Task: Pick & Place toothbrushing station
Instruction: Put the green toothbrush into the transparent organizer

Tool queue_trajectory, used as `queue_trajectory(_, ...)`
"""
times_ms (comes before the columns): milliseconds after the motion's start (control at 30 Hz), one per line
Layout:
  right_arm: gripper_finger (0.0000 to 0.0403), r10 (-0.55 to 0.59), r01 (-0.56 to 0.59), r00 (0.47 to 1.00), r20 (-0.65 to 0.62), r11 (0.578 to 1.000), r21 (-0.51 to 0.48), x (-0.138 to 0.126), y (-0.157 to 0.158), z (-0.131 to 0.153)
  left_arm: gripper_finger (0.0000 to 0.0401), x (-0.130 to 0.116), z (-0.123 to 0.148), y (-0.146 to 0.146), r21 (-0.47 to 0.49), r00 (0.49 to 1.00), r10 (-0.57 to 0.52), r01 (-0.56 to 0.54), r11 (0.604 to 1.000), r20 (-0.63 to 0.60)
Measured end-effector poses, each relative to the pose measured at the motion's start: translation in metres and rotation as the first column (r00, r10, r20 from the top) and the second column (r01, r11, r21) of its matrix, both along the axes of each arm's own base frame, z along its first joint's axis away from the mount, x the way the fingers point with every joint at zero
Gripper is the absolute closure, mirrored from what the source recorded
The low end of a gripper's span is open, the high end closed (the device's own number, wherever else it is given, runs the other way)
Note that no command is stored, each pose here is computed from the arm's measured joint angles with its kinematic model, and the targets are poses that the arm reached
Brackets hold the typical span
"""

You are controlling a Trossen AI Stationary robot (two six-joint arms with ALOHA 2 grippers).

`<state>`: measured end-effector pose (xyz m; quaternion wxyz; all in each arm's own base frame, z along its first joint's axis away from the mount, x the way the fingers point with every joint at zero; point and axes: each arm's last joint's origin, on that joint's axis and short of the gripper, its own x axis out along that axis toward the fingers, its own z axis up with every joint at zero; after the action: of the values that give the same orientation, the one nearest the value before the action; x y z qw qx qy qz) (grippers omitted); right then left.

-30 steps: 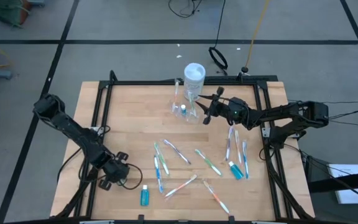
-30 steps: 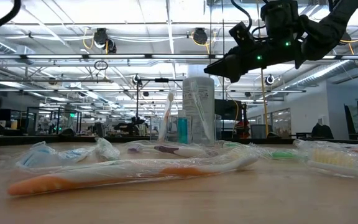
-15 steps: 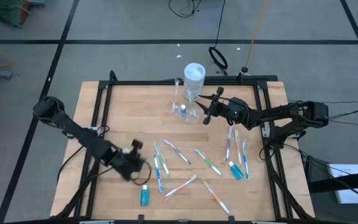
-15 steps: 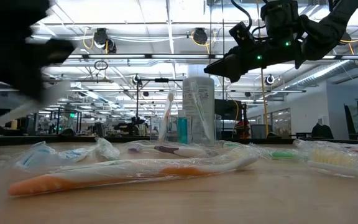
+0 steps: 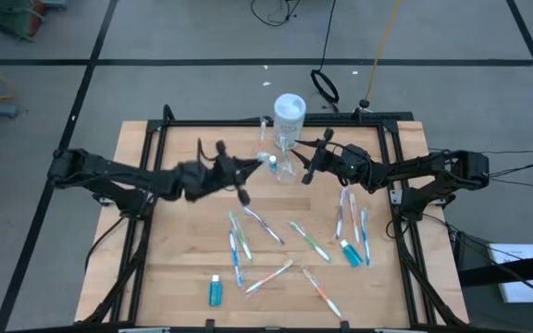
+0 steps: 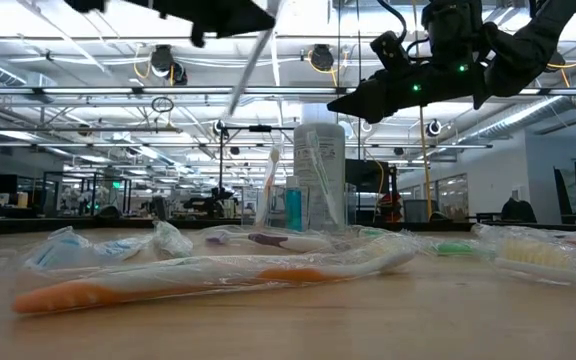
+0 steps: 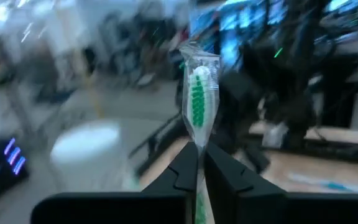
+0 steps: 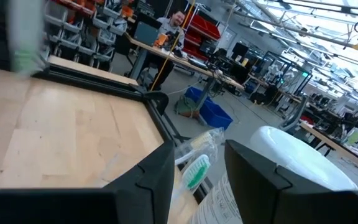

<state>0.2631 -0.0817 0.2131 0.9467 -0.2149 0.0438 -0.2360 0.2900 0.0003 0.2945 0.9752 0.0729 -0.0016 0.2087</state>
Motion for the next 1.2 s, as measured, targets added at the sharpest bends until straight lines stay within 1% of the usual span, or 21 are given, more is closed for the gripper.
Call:
queue_trajectory(33, 0.0271, 0.0, 0.0, 1.0, 0.0, 1.0, 0.0, 0.0, 0.0, 0.0, 0.0393, 0.0, 0.003, 0.008, 0.029, 1.0, -0.013, 0.013, 0.999, 0.025)
queue_trajectory(100, 0.0271, 0.0, 0.0, 1.0, 0.004, 1.0, 0.008, 0.0, 0.0, 0.0, 0.0395, -0.001, 0.009, 0.024, 0.045, 0.996, 0.005, -0.008, 0.999, 0.084)
queue_trajectory(167, 0.0271, 0.0, -0.001, 1.0, 0.014, 1.0, 0.026, 0.0, 0.0, 0.0, 0.0388, -0.003, 0.01, 0.041, 0.013, 0.993, 0.058, -0.06, 0.998, 0.107)
queue_trajectory(200, 0.0271, 0.001, -0.001, 1.0, 0.018, 0.999, 0.034, 0.0, 0.0, 0.0, 0.0385, -0.002, 0.006, 0.05, -0.015, 0.991, 0.085, -0.084, 0.996, 0.103)
queue_trajectory(267, 0.0271, 0.001, -0.001, 1.0, 0.021, 0.999, 0.039, 0.0, 0.0, 0.0, 0.0386, 0.004, -0.008, 0.065, -0.067, 0.988, 0.128, -0.122, 0.99, 0.088)
queue_trajectory(333, 0.0271, 0.001, -0.002, 1.0, 0.021, 0.999, 0.039, 0.0, 0.0, 0.0, 0.0394, 0.011, -0.027, 0.077, -0.091, 0.988, 0.144, -0.139, 0.986, 0.052)
queue_trajectory(400, 0.0271, 0.001, -0.002, 1.0, 0.022, 0.999, 0.041, 0.0, 0.0, 0.0, 0.0396, 0.022, -0.042, 0.088, -0.096, 0.992, 0.112, -0.106, 0.99, 0.065)
queue_trajectory(467, 0.0271, 0.002, -0.004, 1.0, 0.029, 0.999, 0.054, 0.0, 0.0, 0.0, 0.039, 0.031, -0.056, 0.095, -0.097, 0.992, 0.075, -0.065, 0.993, 0.105)
queue_trajectory(533, 0.0271, 0.004, -0.006, 0.999, 0.032, 0.998, 0.06, 0.0, 0.0, 0.0, 0.0386, 0.038, -0.069, 0.101, -0.079, 0.988, 0.081, -0.071, 0.994, 0.13)
queue_trajectory(567, 0.0271, 0.004, -0.006, 1.0, 0.031, 0.998, 0.06, 0.0, 0.0, 0.0, 0.0385, 0.04, -0.076, 0.104, -0.07, 0.986, 0.104, -0.095, 0.993, 0.131)
queue_trajectory(667, 0.0271, 0.004, -0.006, 1.0, 0.027, 0.998, 0.061, 0.0, 0.0, -0.001, 0.0393, 0.042, -0.089, 0.114, -0.052, 0.975, 0.188, -0.183, 0.982, 0.114)
queue_trajectory(767, 0.0271, 0.004, -0.004, 1.0, -0.005, 0.997, 0.071, 0.0, 0.0, -0.004, 0.0396, 0.042, -0.099, 0.119, -0.072, 0.975, 0.213, -0.208, 0.975, 0.062)
queue_trajectory(867, 0.0271, 0.0, 0.002, 0.999, -0.033, 0.997, 0.078, 0.0, 0.0, -0.007, 0.038, 0.043, -0.11, 0.12, -0.125, 0.976, 0.216, -0.218, 0.968, -0.028)
queue_trajectory(933, 0.0271, 0.0, 0.003, 0.999, -0.042, 0.997, 0.081, 0.0, 0.0, -0.007, 0.0365, 0.042, -0.114, 0.12, -0.135, 0.972, 0.227, -0.234, 0.963, -0.065)
queue_trajectory(1033, 0.0271, 0.0, 0.004, 0.999, -0.052, 0.996, 0.084, 0.0, 0.0, -0.008, 0.0344, 0.043, -0.115, 0.116, -0.111, 0.953, 0.289, -0.297, 0.948, -0.087)
queue_trajectory(1100, 0.0271, 0.0, 0.004, 0.999, -0.051, 0.996, 0.084, 0.0, 0.0, -0.008, 0.0331, 0.043, -0.115, 0.112, -0.062, 0.925, 0.364, -0.372, 0.926, -0.106)
queue_trajectory(1133, 0.0271, 0.0, 0.004, 0.999, -0.052, 0.996, 0.084, 0.0, 0.0, -0.008, 0.0325, 0.043, -0.115, 0.11, -0.022, 0.904, 0.411, -0.417, 0.909, -0.12)
queue_trajectory(1200, 0.0271, 0.0, 0.004, 0.999, -0.052, 0.996, 0.084, 0.0, 0.0, -0.008, 0.0314, 0.042, -0.114, 0.105, 0.065, 0.844, 0.516, -0.512, 0.857, -0.15)
